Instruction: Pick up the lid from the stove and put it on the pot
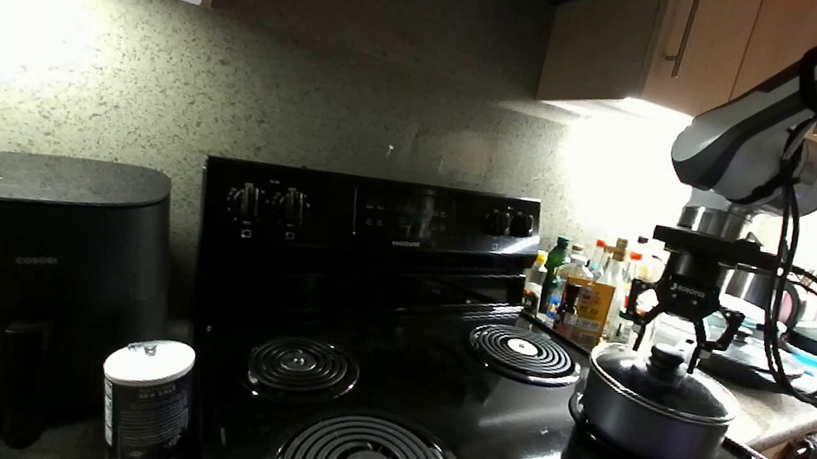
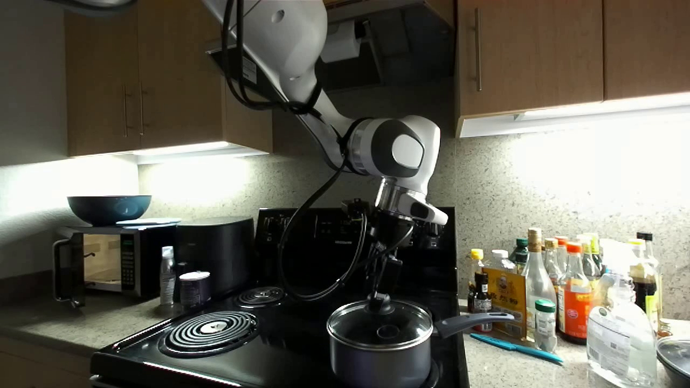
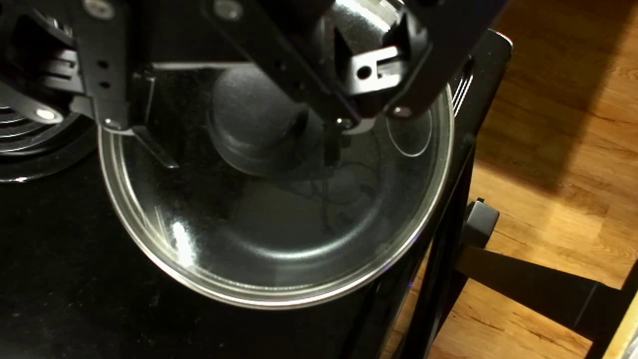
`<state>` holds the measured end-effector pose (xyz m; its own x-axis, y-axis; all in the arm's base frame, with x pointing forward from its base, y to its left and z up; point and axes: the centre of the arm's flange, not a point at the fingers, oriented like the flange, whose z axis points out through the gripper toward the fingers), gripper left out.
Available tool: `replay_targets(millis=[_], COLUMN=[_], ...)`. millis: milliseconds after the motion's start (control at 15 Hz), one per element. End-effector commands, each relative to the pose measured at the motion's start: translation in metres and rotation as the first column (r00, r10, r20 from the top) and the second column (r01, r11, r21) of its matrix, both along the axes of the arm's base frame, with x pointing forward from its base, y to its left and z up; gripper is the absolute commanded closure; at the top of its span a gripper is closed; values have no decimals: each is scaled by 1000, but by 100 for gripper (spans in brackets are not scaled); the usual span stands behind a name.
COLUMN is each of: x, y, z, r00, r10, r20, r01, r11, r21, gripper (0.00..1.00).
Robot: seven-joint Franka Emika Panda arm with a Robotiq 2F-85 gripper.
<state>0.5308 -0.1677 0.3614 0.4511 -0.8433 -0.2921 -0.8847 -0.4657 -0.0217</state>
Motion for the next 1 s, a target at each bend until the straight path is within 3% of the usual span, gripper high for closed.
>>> replay_targets(millis=[0, 133, 667, 733, 933], x=[-4, -12, -23, -8, -11], y=[1, 2, -2, -3, -4], z=[5, 13, 47, 40, 48], r00=[1000, 1000, 995, 997, 996], r10=[5, 4, -16, -8, -12], r20=[8, 21, 97, 74, 87], r01=[-5, -3, 18, 9, 13], r11=[1000, 1000, 1000, 1000, 1000], r21=[-1, -10, -25, -11, -12], gripper=[6, 0, 0, 0, 0])
